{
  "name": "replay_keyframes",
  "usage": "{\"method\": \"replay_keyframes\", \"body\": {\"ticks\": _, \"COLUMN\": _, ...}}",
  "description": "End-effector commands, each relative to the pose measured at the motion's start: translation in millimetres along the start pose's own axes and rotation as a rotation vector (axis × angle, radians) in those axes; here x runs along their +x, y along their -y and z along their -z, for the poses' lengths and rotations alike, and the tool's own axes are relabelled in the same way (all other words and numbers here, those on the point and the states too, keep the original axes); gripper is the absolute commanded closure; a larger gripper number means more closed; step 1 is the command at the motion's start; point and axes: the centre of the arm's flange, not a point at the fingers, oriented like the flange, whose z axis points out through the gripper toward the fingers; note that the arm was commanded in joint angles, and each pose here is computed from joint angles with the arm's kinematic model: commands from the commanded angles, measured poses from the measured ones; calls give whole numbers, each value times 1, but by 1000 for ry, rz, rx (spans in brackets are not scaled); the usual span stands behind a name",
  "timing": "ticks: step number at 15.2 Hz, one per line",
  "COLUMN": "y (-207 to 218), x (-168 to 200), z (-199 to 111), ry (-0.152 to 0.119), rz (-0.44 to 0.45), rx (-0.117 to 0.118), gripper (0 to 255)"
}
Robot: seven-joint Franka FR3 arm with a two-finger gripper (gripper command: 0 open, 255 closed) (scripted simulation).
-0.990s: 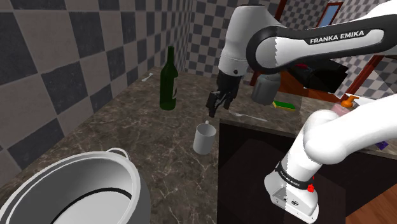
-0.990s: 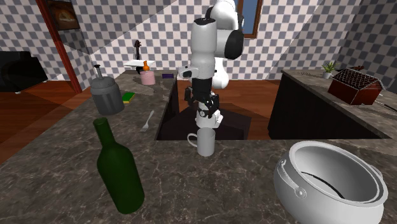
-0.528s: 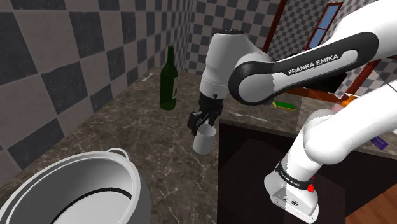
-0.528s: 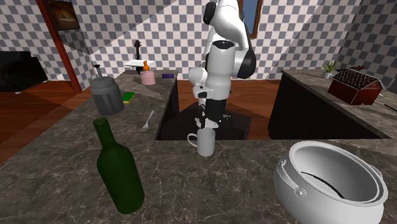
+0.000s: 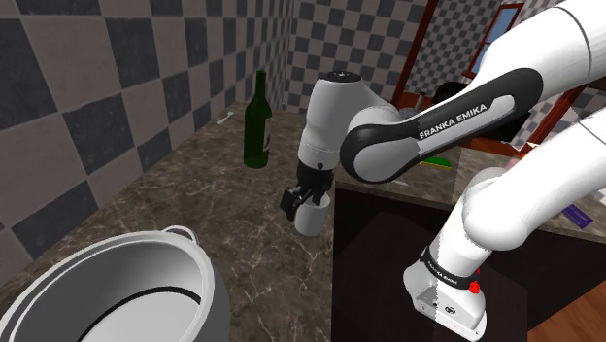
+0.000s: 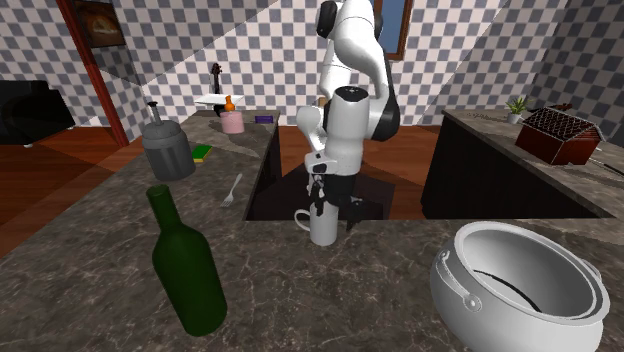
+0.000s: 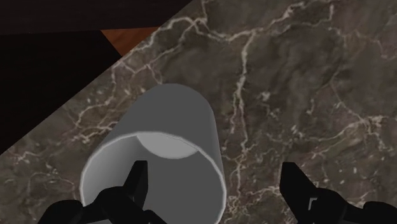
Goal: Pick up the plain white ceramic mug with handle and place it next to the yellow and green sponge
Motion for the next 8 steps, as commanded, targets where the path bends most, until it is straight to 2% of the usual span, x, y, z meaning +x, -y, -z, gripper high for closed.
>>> {"method": "replay_keyframes", "body": {"ticks": 1, "y": 1, "x": -1, "z": -4, "ry": 0, "rz": 0, "rx": 0, "gripper": 0}}
{"method": "replay_keyframes", "body": {"ticks": 7, "y": 1, "x": -1, "z": -4, "ry": 0, "rz": 0, "rx": 0, "gripper": 0}}
{"method": "replay_keyframes", "body": {"ticks": 8, "y": 1, "x": -1, "z": -4, "ry": 0, "rz": 0, "rx": 0, "gripper": 255}}
